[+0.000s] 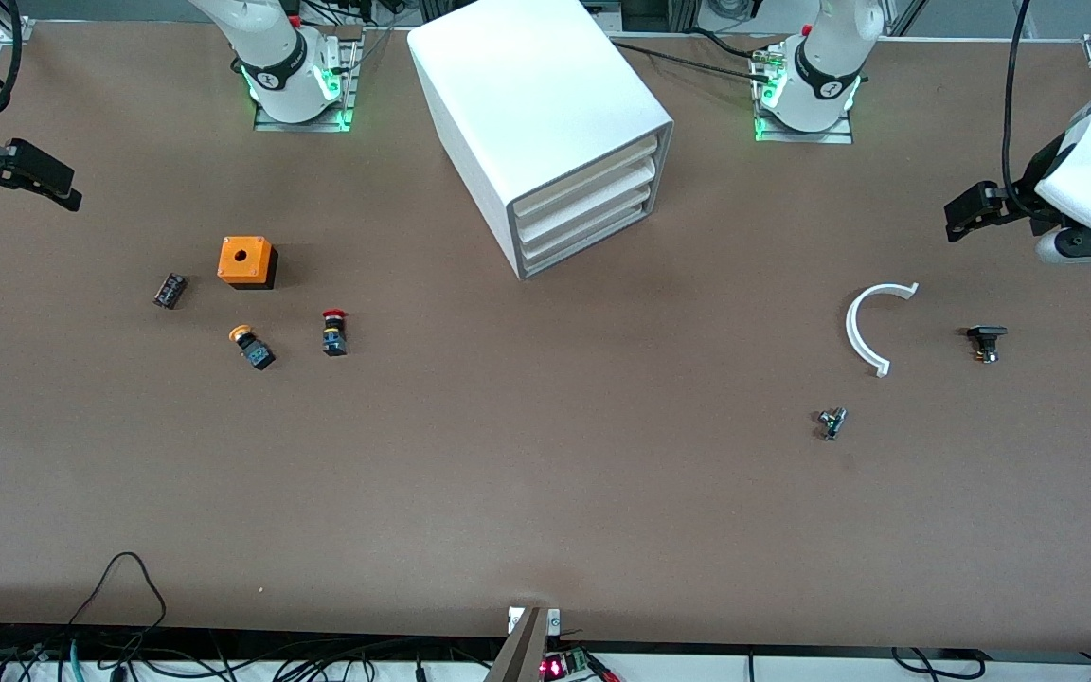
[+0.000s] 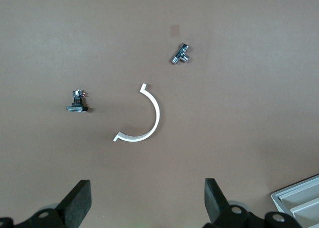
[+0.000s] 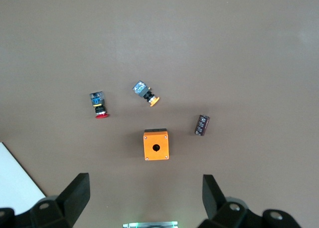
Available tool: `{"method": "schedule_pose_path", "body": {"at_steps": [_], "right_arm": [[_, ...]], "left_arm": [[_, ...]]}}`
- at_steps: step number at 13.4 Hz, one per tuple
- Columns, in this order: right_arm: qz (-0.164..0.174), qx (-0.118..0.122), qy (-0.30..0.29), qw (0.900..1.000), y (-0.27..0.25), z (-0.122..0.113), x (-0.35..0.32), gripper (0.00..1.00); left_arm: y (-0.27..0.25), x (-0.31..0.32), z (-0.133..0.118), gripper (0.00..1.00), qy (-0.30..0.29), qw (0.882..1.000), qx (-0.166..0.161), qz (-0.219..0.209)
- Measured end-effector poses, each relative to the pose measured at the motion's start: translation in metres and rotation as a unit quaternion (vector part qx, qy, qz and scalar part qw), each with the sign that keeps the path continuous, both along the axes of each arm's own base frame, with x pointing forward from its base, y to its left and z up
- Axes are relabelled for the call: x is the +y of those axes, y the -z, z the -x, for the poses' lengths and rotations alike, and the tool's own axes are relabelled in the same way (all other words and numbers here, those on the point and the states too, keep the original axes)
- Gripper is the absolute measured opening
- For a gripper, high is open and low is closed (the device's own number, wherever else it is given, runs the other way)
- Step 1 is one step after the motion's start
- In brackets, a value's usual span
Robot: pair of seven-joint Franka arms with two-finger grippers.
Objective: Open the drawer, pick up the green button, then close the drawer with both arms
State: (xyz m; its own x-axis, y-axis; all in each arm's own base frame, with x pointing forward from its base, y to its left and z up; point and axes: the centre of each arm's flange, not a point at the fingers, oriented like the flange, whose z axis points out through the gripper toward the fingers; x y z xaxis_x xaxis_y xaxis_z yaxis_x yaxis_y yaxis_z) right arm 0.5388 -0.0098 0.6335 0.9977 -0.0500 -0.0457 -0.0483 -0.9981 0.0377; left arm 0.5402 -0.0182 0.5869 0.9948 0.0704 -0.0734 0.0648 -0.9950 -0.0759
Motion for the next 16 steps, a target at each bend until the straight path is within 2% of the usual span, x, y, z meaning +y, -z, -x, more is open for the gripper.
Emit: {"method": "schedule_pose_path", "body": {"at_steps": [12,16], "right_arm": [[0.0,0.0,-0.002,1.0,0.0,0.0,0.0,1.0],[0.0,0.0,-0.002,1.0,0.0,0.0,0.0,1.0]], "left_arm": [[-0.003,-0.002,0.0,1.0,0.002,1.0,-0.004,0.0],[-0.003,-0.024,0.0,1.0,0.022,1.0,0.0,0.0]]}}
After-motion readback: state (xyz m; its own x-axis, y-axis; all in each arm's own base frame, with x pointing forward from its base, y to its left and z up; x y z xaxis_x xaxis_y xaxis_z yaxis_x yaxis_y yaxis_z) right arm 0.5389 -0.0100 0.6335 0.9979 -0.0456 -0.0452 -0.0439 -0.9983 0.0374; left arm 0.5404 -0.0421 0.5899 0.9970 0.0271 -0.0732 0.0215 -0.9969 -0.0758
